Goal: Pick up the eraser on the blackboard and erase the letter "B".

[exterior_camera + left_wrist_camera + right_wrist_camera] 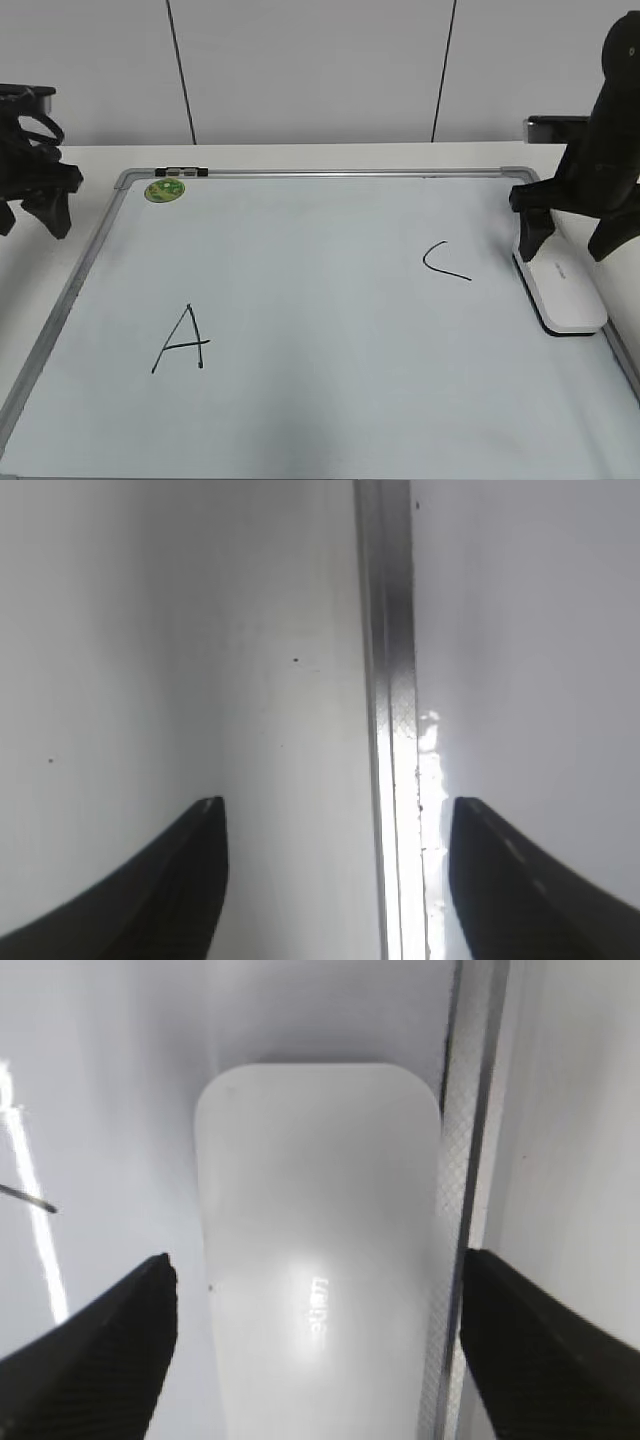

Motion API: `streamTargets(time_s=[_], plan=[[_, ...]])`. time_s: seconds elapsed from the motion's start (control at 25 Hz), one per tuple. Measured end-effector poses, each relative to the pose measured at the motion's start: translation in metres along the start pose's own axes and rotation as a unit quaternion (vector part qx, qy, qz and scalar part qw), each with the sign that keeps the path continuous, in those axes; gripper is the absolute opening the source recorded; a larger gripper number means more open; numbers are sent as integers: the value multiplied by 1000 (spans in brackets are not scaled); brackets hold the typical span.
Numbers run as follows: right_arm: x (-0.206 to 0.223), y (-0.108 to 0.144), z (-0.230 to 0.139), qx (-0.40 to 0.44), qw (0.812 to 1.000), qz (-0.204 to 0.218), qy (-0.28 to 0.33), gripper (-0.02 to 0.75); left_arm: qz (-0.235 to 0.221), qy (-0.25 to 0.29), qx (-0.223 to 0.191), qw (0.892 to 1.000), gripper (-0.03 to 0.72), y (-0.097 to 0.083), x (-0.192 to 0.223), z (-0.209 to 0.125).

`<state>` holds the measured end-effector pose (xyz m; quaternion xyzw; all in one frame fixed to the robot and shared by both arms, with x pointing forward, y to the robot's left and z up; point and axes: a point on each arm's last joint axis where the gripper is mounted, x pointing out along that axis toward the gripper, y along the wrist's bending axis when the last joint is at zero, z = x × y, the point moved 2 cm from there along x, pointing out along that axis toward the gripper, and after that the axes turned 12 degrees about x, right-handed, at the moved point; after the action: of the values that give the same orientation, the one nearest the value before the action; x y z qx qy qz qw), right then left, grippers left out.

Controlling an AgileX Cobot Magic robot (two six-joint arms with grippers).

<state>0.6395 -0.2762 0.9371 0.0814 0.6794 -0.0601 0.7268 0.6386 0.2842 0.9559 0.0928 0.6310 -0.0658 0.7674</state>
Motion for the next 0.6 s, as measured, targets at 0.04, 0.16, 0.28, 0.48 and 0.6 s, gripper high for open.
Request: streamTargets(time_s=[0.04,0.16,0.28,0.48,0.6], plan=[[-5,0,-1,2,1000,0,-3,662,3,-6,-1,1000,509,1,-7,0],[-25,-2,-5,9,1000,-2,-13,662,11,-20,0,1000,513,2,-29,-3],[-42,-4,-12,16,1000,-2,-14,649,18,-43,-1,999,514,3,-53,-6],[-69,-4,-23,21,1000,1,-20,601,27,-92,-7,995,514,1,-101,-22],[-93,2,-32,19,999,12,-48,594,30,-110,-11,993,514,-3,-118,-50]])
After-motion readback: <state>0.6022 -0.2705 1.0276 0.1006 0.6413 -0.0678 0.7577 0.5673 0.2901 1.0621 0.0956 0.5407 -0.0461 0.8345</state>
